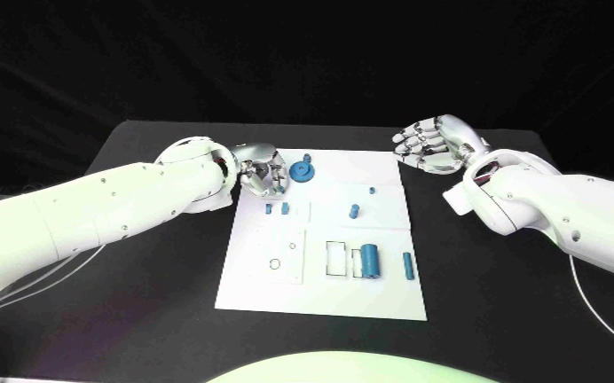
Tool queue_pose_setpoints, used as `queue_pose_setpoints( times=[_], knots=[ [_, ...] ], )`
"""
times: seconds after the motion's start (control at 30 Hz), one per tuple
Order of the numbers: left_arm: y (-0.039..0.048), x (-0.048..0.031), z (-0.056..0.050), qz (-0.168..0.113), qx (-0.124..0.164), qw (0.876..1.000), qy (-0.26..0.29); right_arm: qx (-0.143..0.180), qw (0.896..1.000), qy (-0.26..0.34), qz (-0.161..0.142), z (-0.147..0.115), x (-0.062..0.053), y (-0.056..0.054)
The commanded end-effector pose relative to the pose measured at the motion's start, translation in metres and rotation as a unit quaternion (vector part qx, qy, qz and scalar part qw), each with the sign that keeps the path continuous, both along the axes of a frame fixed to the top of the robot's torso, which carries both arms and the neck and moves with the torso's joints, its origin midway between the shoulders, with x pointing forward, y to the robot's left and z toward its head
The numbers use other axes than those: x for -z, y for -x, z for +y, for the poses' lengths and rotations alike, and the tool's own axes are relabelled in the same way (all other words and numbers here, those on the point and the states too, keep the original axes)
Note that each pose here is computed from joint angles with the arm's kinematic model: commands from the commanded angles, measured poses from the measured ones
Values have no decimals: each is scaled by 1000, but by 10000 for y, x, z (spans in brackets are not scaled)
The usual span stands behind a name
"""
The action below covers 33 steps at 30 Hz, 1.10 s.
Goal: Assemble the parts on the task board
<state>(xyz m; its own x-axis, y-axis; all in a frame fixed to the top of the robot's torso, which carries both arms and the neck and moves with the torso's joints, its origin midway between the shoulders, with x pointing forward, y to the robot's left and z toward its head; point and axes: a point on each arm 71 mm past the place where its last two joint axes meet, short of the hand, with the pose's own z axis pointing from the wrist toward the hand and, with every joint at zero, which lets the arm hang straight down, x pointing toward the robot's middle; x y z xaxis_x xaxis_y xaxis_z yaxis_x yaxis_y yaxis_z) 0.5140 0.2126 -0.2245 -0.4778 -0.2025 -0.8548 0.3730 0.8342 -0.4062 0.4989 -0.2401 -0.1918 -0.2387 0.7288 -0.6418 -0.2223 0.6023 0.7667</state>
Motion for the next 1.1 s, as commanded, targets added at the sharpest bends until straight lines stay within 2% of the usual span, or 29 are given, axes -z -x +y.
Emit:
queue_pose_setpoints(
  times=[0.03, 0.33, 1.1],
  knots=[
    [16, 61, 16, 18, -2, 1000, -16, -5, 1000, 0, -4, 12, -4, 5],
    [19, 45, 34, 9, -3, 1000, -8, -2, 1000, 1, -3, -6, -1, 0],
    [30, 41, 51, 11, -3, 1000, 0, 6, 1000, -4, -11, -23, 3, -2]
  ],
)
